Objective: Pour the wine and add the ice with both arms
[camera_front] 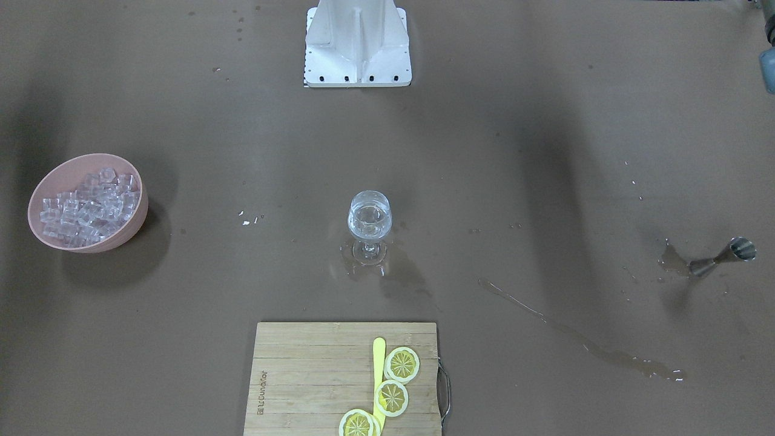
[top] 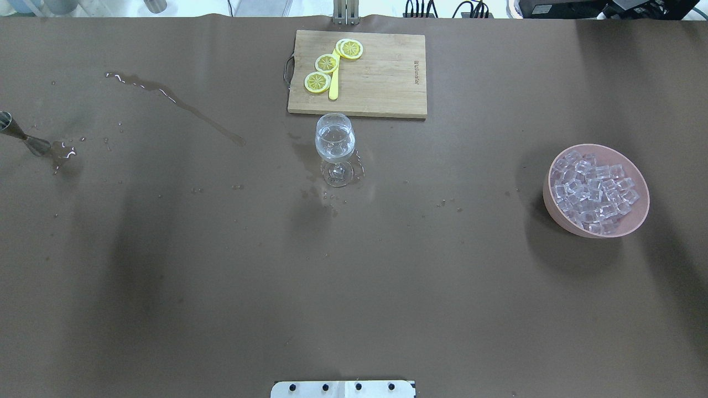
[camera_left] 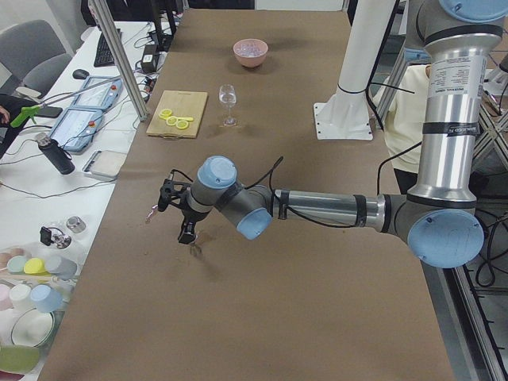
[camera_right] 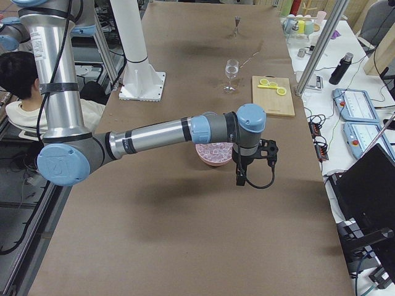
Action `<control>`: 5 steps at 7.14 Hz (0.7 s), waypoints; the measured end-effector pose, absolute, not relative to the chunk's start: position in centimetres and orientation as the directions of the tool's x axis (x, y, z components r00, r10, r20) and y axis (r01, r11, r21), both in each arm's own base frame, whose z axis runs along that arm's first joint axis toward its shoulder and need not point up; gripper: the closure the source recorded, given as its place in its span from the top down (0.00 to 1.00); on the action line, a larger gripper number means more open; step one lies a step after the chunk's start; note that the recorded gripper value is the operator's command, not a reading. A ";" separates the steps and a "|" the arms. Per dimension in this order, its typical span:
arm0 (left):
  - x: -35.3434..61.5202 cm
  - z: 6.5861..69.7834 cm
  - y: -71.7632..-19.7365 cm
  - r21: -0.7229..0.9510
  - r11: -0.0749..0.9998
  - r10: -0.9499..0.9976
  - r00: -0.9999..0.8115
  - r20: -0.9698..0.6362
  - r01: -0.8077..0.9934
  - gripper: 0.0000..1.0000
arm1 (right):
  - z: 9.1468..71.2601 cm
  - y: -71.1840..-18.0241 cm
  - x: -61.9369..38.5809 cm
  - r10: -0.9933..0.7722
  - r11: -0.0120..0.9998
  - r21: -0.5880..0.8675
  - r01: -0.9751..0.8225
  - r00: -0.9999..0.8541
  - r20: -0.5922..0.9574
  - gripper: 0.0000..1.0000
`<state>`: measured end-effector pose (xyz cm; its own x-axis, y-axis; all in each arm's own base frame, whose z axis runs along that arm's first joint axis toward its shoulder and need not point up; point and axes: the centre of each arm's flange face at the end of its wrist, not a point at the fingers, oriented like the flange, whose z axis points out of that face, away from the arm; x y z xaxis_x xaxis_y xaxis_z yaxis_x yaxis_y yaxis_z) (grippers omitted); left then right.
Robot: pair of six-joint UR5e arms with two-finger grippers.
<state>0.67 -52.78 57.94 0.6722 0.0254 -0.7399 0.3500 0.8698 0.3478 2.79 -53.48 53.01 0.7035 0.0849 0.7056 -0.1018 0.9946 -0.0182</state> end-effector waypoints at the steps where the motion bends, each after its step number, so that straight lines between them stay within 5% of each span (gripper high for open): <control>1: 1.4 59.8 -52.4 0.376 0.845 0.030 0.668 -0.744 0.380 0.98 | 51.9 -53.4 0.8 0.101 0.994 -0.036 -0.107 0.699 0.708 1.00; 5: 8.7 63.5 -51.4 0.450 0.749 0.025 0.657 -0.753 0.487 0.98 | 47.8 -52.7 -6.9 0.148 0.989 -0.097 -0.113 0.692 0.706 1.00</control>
<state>8.72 -51.43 63.46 0.6574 0.0246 -0.7532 0.4870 0.7488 0.4496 -6.90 -52.71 47.84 0.6921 0.1484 0.7064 -0.1134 0.9888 -0.0967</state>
